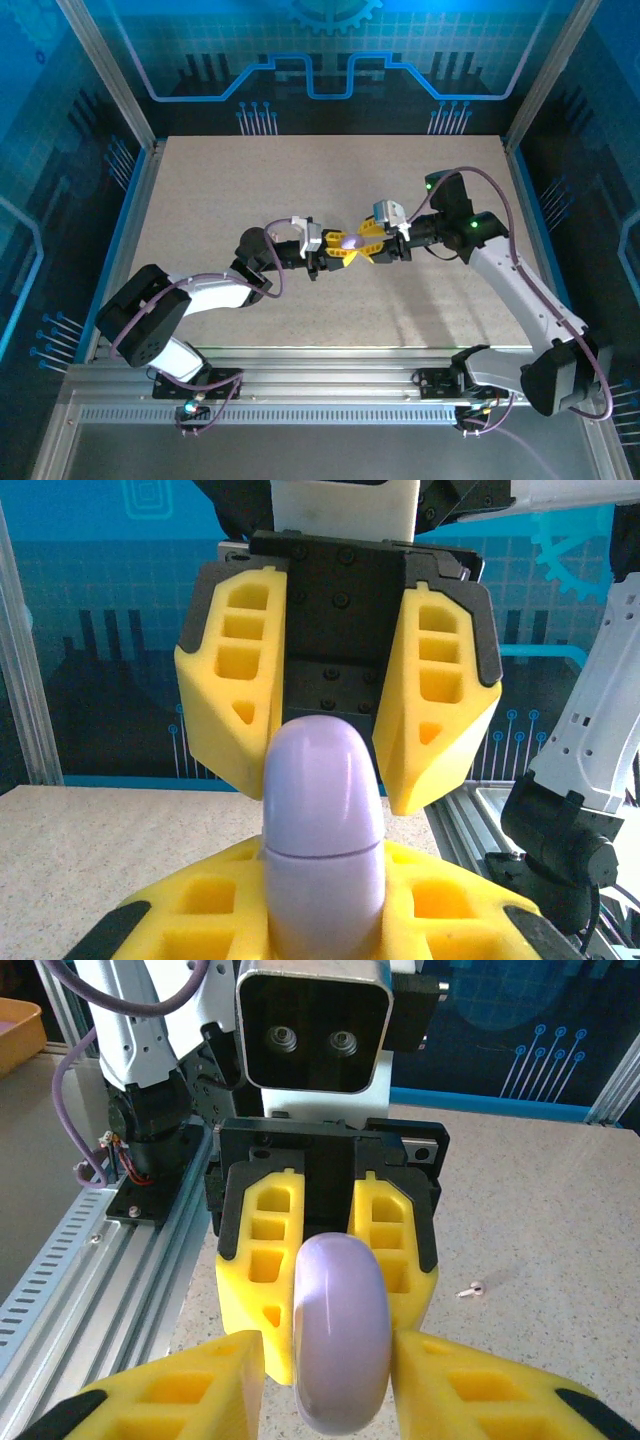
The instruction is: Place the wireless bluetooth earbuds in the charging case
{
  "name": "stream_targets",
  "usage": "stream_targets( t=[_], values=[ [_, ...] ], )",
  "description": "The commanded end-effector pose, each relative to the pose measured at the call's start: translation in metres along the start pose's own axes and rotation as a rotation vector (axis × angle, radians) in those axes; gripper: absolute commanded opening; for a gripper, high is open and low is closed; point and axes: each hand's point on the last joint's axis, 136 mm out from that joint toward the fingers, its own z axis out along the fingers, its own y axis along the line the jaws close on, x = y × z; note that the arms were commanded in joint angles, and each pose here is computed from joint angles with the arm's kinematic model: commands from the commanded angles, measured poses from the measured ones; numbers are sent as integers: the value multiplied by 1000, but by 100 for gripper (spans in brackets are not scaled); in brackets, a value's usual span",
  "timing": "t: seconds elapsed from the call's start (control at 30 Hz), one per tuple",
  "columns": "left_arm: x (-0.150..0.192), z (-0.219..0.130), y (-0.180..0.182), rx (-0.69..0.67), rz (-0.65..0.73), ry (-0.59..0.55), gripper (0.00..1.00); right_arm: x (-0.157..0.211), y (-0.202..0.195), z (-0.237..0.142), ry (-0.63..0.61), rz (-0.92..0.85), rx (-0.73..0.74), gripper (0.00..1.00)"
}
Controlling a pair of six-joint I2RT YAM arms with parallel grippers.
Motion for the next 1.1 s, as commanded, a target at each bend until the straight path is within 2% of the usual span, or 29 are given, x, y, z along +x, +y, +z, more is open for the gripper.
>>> stream_targets(
  t=[0.0, 0.13, 0.23, 0.3, 0.4, 0.53, 0.6, 0.73, 1.07],
  values=[
    [-13, -2, -7, 20, 40, -34, 9, -9, 1, -3, -23, -11, -18, 36],
    [-14, -2, -7, 19, 40, -36, 10, -6, -1, -2, -14, -14, -12, 30],
    [-13, -2, -7, 13, 40, -33, 13, -2, -4, -2, 4, -18, 4, 19],
    [-11, -3, -6, 7, 40, -27, 16, 0, -5, -2, 14, -20, 12, 16],
    [-8, -4, -4, -10, 47, -20, 24, 2, -8, -4, 23, -18, 23, 16],
    [0, -6, 2, -46, 42, -5, 41, 10, -15, -11, 42, 3, 42, 16],
    [8, -9, 6, -72, 31, 9, 50, 17, -19, -15, 71, 21, 54, 17],
    [25, -13, 21, -145, 9, 43, 62, 36, -33, -23, 150, 72, 102, 18],
    [62, -32, 70, -366, -74, 100, 63, 115, -92, -45, 355, 384, 284, 18]
  ],
)
